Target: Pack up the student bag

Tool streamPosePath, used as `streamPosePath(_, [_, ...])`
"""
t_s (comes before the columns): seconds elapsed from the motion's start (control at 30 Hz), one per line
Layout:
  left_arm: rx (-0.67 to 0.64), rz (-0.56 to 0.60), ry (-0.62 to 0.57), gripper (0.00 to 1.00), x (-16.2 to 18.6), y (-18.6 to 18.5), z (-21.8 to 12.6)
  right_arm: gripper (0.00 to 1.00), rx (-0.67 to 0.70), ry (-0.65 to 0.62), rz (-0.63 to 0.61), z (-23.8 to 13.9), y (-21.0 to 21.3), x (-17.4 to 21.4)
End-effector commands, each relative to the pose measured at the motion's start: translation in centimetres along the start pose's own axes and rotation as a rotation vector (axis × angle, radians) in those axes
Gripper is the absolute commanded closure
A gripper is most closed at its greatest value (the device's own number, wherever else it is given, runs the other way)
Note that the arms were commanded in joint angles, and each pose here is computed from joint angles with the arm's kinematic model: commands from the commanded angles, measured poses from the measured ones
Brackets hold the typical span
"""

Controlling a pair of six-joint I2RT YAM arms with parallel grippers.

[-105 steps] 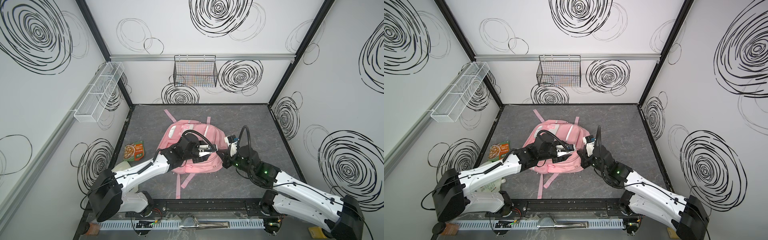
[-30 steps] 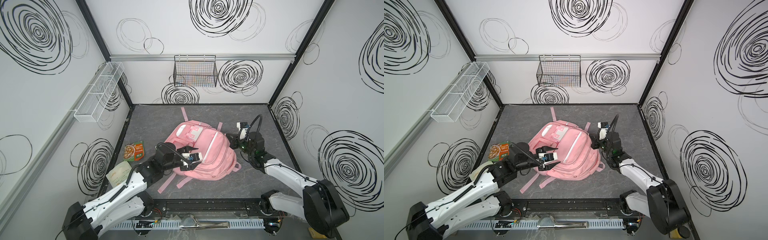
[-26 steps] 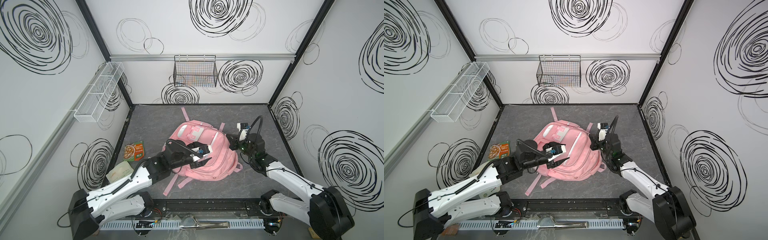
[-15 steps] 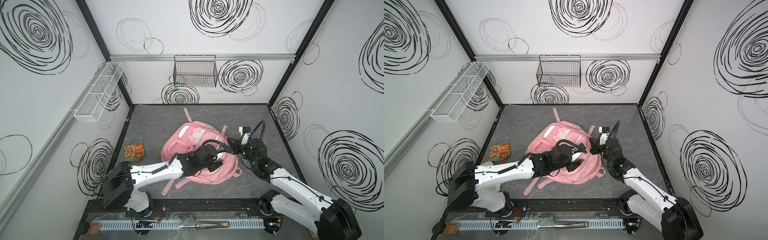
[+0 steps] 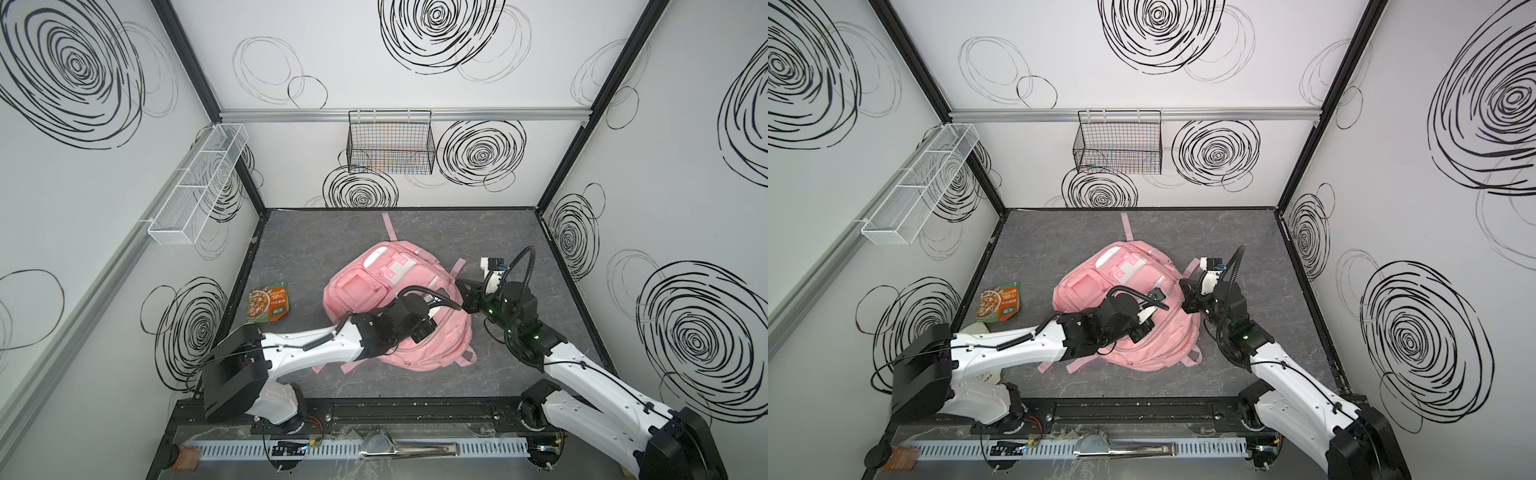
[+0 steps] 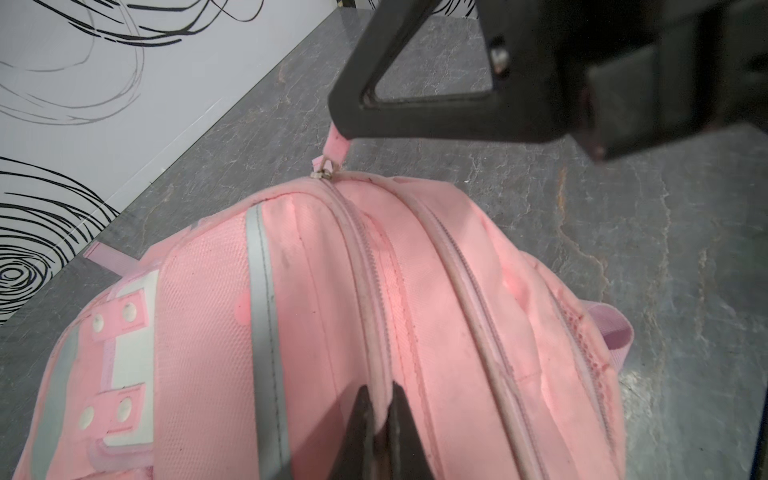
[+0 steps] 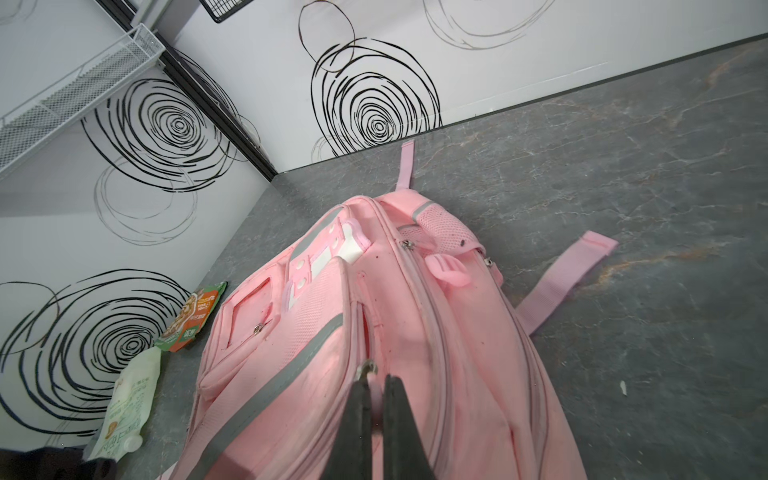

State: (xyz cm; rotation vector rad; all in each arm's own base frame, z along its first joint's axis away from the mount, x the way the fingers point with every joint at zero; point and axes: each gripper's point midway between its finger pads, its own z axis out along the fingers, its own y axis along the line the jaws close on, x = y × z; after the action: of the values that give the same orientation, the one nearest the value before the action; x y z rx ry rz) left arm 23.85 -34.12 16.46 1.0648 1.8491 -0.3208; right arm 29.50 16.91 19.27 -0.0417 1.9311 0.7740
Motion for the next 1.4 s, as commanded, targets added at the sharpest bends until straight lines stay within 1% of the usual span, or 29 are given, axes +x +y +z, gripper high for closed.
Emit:
streamPosePath(0.0, [0.069, 0.086, -0.169, 1.00, -2.7, -0.2, -2.8, 1.00, 0.100, -0.152, -0.023, 0.4, -3.0, -3.9])
streamPosePath(0.1, [0.097, 0.111, -0.196, 1.00, -2.8, 0.6, -3.9, 1.00, 0.113, -0.147, -0.022, 1.1, -4.1, -4.1])
streamPosePath(0.2, [0.143, 0.094, -0.234, 1.00, -2.9, 1.5, -4.6, 1.00, 0.113, -0.121, -0.017, 2.1, -4.4, -4.0])
streamPosePath(0.3, [0.114, 0.050, -0.259, 1.00, -3.1, 3.2, -4.6, 1.00, 0.092, -0.069, -0.010, 3.0, -4.0, -3.7])
streamPosePath(0.33, [0.097, 0.024, -0.264, 0.79, -3.4, 4.1, -4.5, 1.00, 0.083, -0.060, -0.009, 3.2, -3.9, -3.8])
streamPosePath(0.37, [0.069, -0.004, -0.271, 0.51, -3.8, 5.0, -4.3, 0.90, 0.086, -0.054, -0.007, 3.3, -3.9, -3.9])
streamPosePath(0.4, [0.029, -0.049, -0.291, 0.30, -4.3, 6.2, -4.2, 0.66, 0.108, -0.050, -0.001, 3.4, -4.2, -4.1])
streamPosePath(0.43, [-0.025, -0.091, -0.315, 0.20, -4.9, 7.6, -4.2, 0.46, 0.149, -0.057, 0.009, 3.2, -5.0, -4.6])
streamPosePath(0.47, [-0.072, -0.128, -0.335, 0.16, -5.2, 8.8, -4.3, 0.37, 0.188, -0.063, 0.020, 3.1, -5.8, -5.0])
streamPosePath(0.57, [-0.288, -0.250, -0.415, 0.13, -5.5, 13.8, -5.8, 0.17, 0.338, -0.125, 0.055, 1.6, -9.4, -7.0])
streamPosePath(0.6, [-0.394, -0.295, -0.436, 0.13, -4.6, 16.0, -6.6, 0.10, 0.411, -0.155, 0.063, 0.9, -11.2, -7.5])
streamPosePath(0.63, [-0.510, -0.339, -0.463, 0.13, -3.4, 18.1, -7.7, 0.07, 0.481, -0.185, 0.070, 0.1, -12.9, -8.1])
streamPosePath(0.7, [-0.739, -0.403, -0.451, 0.11, 0.7, 21.6, -9.9, 0.03, 0.612, -0.219, 0.048, -1.3, -16.4, -8.7])
streamPosePath(0.73, [-0.860, -0.425, -0.418, 0.10, 3.3, 23.2, -11.2, 0.03, 0.696, -0.232, 0.021, -2.2, -18.5, -8.7])
streamPosePath(0.8, [-0.999, -0.438, -0.352, 0.11, 7.5, 25.1, -12.8, 0.03, 0.813, -0.235, -0.036, -3.8, -21.6, -8.3])
streamPosePath(0.87, [-1.073, -0.442, -0.306, 0.10, 10.9, 26.6, -13.9, 0.03, 0.892, -0.231, -0.067, -5.2, -23.8, -7.1])
streamPosePath(0.9, [-1.103, -0.447, -0.278, 0.09, 12.2, 27.1, -14.3, 0.03, 0.921, -0.249, -0.094, -5.8, -24.5, -6.6])
streamPosePath(0.93, [-1.091, -0.433, -0.265, 0.09, 13.1, 27.5, -14.3, 0.03, 0.931, -0.268, -0.126, -6.2, -24.8, -5.7])
streamPosePath(1.0, [-1.100, -0.468, -0.270, 0.08, 14.9, 28.4, -14.7, 0.01, 0.890, -0.340, -0.182, -6.6, -24.5, -4.6])
streamPosePath(1.03, [-1.050, -0.477, -0.295, 0.08, 15.4, 28.6, -14.2, 0.02, 0.848, -0.375, -0.223, -6.4, -23.9, -4.8])
streamPosePath(1.07, [-0.987, -0.478, -0.346, 0.08, 15.4, 28.5, -13.8, 0.02, 0.805, -0.391, -0.239, -6.0, -23.1, -5.2])
streamPosePath(1.1, [-0.958, -0.435, -0.387, 0.08, 15.0, 28.5, -13.8, 0.02, 0.746, -0.364, -0.266, -5.2, -22.2, -5.2])
streamPosePath(1.13, [-0.940, -0.416, -0.388, 0.06, 15.1, 28.4, -13.3, 0.02, 0.713, -0.355, -0.289, -4.6, -21.8, -5.1])
streamPosePath(1.2, [-0.833, -0.421, -0.361, 0.05, 16.2, 28.3, -11.3, 0.01, 0.681, -0.371, -0.296, -4.3, -22.1, -4.1])
streamPosePath(1.23, [-0.827, -0.425, -0.412, 0.03, 16.3, 28.7, -11.6, 0.00, 0.687, -0.429, -0.343, -4.9, -21.9, -4.4])
streamPosePath(1.27, [-0.864, -0.461, -0.438, 0.01, 16.6, 29.2, -12.7, 0.00, 0.697, -0.465, -0.337, -5.3, -21.9, -4.5])
streamPosePath(1.3, [-0.910, -0.529, -0.412, 0.04, 17.7, 29.9, -13.4, 0.00, 0.710, -0.432, -0.330, -5.0, -22.3, -4.1])
streamPosePath(1.33, [-0.928, -0.537, -0.396, 0.04, 18.0, 30.0, -13.3, 0.00, 0.726, -0.374, -0.300, -4.4, -23.0, -3.8])
streamPosePath(1.37, [-0.943, -0.522, -0.407, 0.04, 17.7, 30.0, -13.3, 0.00, 0.749, -0.311, -0.251, -3.8, -23.8, -3.5])
